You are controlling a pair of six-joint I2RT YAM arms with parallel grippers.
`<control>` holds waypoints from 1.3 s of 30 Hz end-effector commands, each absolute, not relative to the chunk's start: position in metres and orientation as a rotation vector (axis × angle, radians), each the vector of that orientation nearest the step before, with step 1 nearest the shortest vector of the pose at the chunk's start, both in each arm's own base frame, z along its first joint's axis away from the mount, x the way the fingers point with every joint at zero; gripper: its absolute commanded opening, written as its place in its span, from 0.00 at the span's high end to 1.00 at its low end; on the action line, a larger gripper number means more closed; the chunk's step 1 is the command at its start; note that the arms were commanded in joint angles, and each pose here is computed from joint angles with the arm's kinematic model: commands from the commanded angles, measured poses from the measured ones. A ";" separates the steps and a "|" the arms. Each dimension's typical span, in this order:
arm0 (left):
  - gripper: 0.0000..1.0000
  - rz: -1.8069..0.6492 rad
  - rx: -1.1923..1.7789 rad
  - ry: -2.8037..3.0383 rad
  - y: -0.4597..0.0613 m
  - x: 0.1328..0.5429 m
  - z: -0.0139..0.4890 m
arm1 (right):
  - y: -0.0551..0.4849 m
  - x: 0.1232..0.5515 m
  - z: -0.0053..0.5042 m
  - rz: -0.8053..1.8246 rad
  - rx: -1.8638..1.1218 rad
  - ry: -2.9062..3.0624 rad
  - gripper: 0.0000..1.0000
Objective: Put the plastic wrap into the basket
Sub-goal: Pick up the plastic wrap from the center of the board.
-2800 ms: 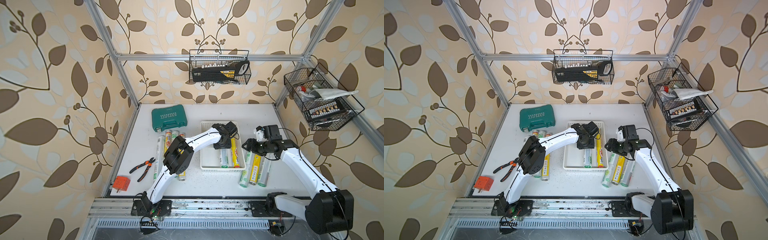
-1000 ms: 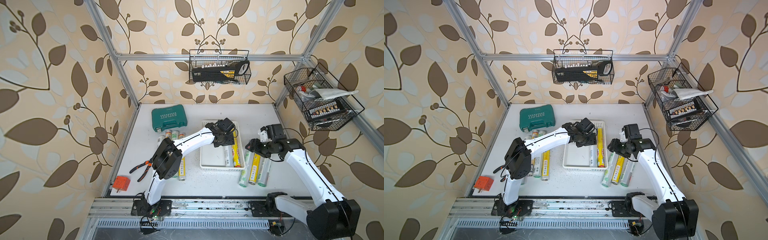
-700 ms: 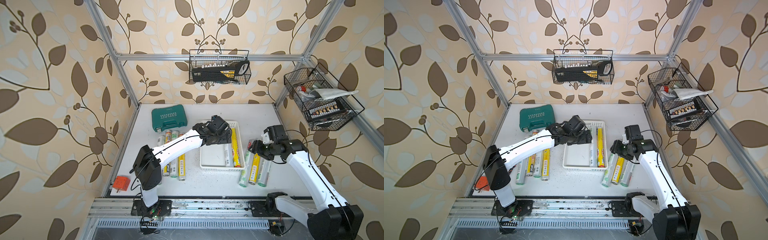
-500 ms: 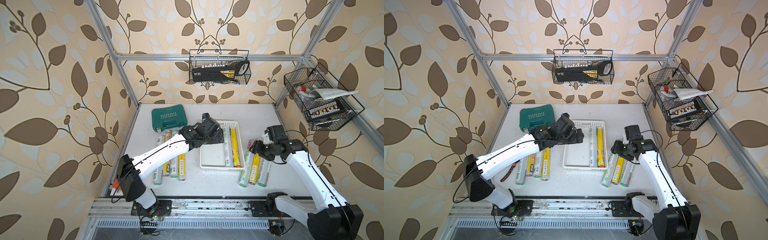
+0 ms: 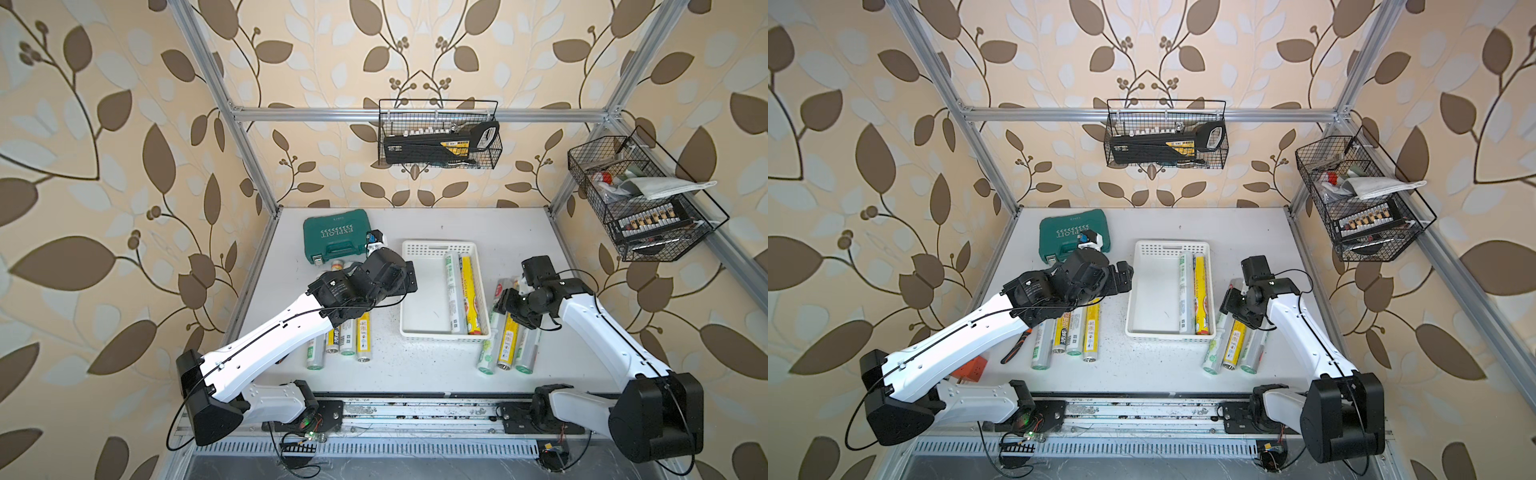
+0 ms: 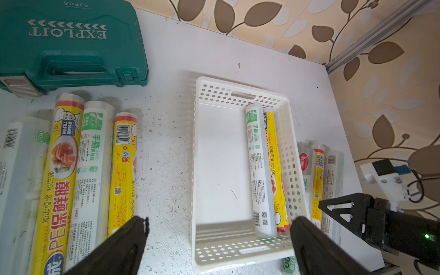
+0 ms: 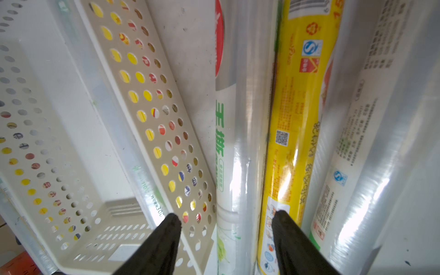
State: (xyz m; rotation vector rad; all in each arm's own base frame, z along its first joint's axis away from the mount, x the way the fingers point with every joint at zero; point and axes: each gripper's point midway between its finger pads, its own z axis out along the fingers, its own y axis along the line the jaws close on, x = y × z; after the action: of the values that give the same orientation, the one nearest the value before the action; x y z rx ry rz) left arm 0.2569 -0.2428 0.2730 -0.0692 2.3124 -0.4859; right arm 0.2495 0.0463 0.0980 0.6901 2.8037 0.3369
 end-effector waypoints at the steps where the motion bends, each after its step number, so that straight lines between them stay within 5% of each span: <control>1: 0.01 -0.448 -0.060 2.289 -0.236 0.256 0.277 | 0.040 0.251 0.083 0.294 0.742 2.811 0.36; 39: 0.01 -0.446 -0.056 2.289 -0.247 0.264 0.278 | 0.043 0.266 0.030 0.260 0.809 2.904 0.38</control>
State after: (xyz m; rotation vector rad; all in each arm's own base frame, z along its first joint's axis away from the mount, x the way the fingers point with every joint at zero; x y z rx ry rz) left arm 0.2606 -0.2387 0.2656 -0.0772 2.3191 -0.4252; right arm 0.2619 0.0453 0.0302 0.7807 2.9129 0.2740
